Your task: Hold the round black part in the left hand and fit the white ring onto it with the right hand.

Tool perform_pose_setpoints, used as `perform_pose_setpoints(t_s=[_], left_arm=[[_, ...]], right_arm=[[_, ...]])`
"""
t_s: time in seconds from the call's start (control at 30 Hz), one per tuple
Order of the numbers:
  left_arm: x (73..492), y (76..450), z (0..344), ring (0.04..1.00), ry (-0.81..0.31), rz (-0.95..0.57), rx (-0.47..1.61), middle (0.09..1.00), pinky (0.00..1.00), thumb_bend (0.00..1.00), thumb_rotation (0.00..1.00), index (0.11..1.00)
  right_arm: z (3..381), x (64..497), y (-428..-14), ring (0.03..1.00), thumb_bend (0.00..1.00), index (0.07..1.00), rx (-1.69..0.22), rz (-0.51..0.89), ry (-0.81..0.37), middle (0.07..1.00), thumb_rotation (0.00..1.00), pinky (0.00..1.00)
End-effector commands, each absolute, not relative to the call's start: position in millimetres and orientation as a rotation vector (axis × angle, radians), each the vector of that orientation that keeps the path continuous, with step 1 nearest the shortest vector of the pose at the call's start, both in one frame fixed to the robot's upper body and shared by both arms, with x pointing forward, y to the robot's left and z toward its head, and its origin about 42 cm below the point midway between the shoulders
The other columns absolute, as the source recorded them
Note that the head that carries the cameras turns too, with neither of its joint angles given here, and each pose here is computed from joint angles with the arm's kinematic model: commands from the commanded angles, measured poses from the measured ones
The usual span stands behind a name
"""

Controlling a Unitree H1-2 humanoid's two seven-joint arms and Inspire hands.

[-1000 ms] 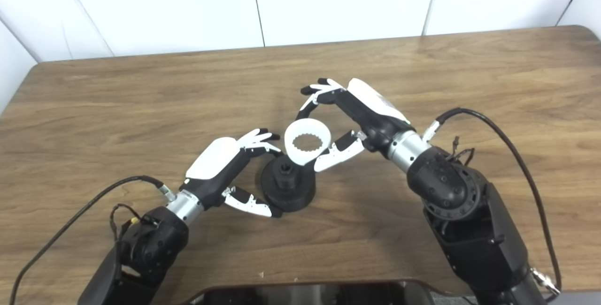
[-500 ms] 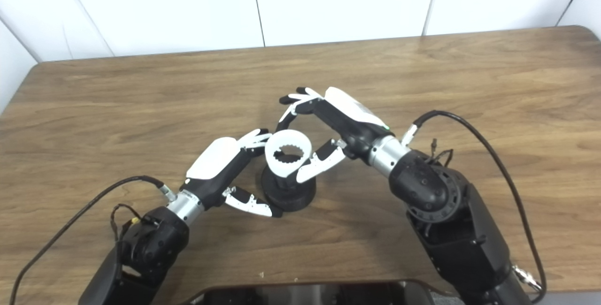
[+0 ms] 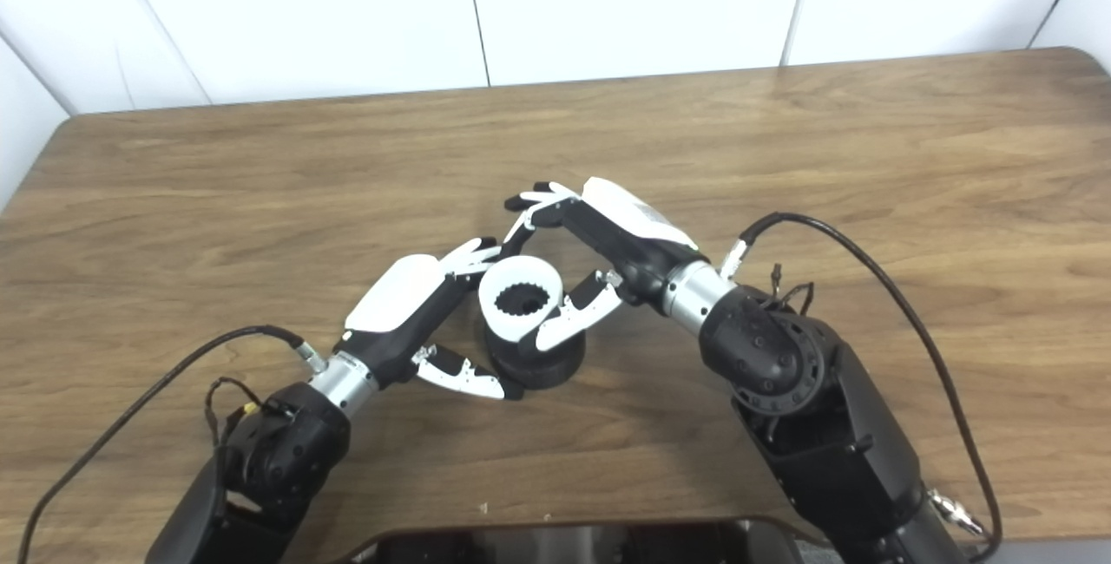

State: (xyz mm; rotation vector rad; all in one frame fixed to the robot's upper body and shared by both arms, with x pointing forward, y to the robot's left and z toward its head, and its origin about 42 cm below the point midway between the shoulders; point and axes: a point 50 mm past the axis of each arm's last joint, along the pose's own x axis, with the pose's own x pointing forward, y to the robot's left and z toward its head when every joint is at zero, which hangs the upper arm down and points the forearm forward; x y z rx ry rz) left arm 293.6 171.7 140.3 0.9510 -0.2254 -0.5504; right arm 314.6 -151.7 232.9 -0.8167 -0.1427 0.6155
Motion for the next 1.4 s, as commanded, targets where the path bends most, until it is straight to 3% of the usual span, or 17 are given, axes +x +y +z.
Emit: perform_pose_setpoints(t_s=[0.0, 1.37], left_arm=[[291, 172, 130, 0.966, -0.173, -0.587, 0.955, 0.907, 0.85, 0.82, 0.33, 0.684], [289, 171, 132, 0.965, -0.176, -0.575, 0.94, 0.911, 0.83, 0.83, 0.31, 0.665]], right_arm=[[247, 318, -148, 0.982, 0.52, 0.49, -0.811, 0.592, -0.221, 0.894, 0.15, 0.91], [225, 320, -167, 0.986, 0.52, 0.492, -0.827, 0.573, -0.165, 0.899, 0.15, 0.92]])
